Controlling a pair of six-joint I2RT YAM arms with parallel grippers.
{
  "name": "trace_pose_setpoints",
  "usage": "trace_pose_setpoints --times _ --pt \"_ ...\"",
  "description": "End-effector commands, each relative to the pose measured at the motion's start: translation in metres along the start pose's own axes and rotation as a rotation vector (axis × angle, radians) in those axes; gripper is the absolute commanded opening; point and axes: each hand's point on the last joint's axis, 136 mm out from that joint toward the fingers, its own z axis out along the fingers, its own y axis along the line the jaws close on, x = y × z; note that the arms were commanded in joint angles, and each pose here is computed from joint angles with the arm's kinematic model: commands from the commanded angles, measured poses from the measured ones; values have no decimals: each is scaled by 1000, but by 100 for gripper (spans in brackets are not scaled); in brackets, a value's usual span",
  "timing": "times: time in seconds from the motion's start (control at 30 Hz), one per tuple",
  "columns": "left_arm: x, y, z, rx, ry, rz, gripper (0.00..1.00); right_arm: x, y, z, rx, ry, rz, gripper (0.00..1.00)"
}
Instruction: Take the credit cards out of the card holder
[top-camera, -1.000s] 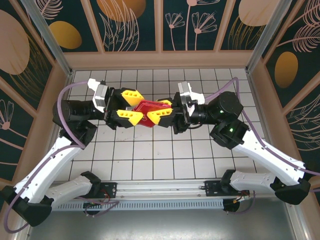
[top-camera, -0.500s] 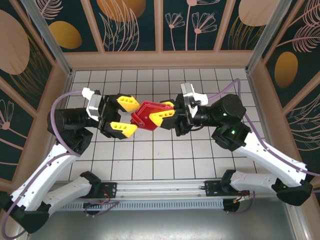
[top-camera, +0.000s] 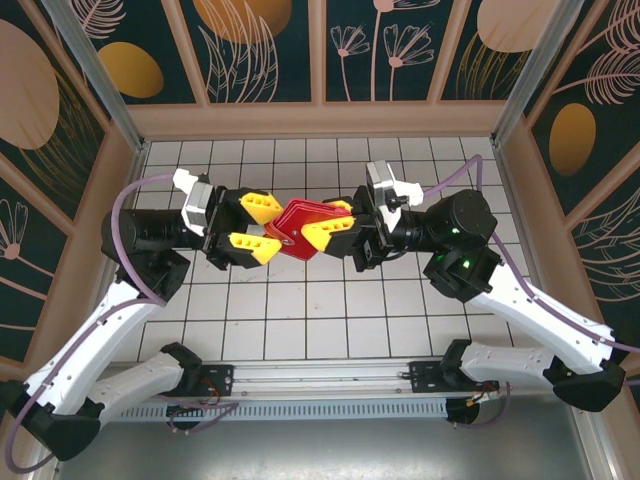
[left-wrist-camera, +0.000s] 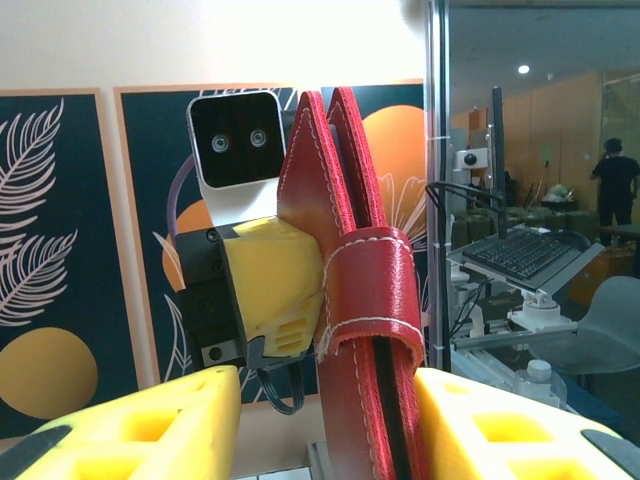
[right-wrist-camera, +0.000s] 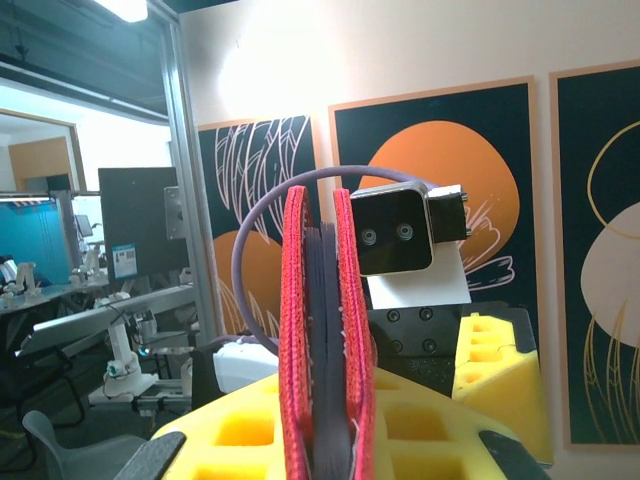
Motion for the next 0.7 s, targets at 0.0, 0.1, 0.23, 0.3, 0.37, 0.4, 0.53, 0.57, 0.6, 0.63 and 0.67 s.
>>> trace_pose_setpoints --times 0.0,0.1,0.23,0.3,0.37,0.4,0.53,0.57,0.6,0.63,0.67 --pt "-16 -8 2 20 -26 64 48 -7 8 -1 -37 -32 -14 0" --pt "-15 -9 2 27 -19 64 49 -9 10 -1 -41 -36 -19 0" --pt "-4 -8 1 27 24 41 51 -13 12 -3 -37 -41 -33 0" --pt "-3 -13 0 34 34 48 54 -15 13 -4 -36 -43 -38 0" --pt "-2 -18 -2 41 43 60 56 -16 15 -4 -36 -45 -42 0" --pt "-3 -21 -3 49 46 69 58 -16 14 -4 -32 -44 -42 0" --pt "-8 -26 -3 60 39 94 60 -14 14 -4 -36 -40 -41 0" --pt "-10 -26 -2 61 33 99 61 -14 14 -4 -37 -40 -40 0" --pt "-12 -27 -2 66 28 106 62 -14 14 -5 -35 -39 -39 0" --pt "-14 -28 -2 71 21 110 63 -13 14 -5 -35 -37 -38 0" --pt "-17 -26 -1 68 12 112 64 -13 15 -5 -40 -37 -38 0"
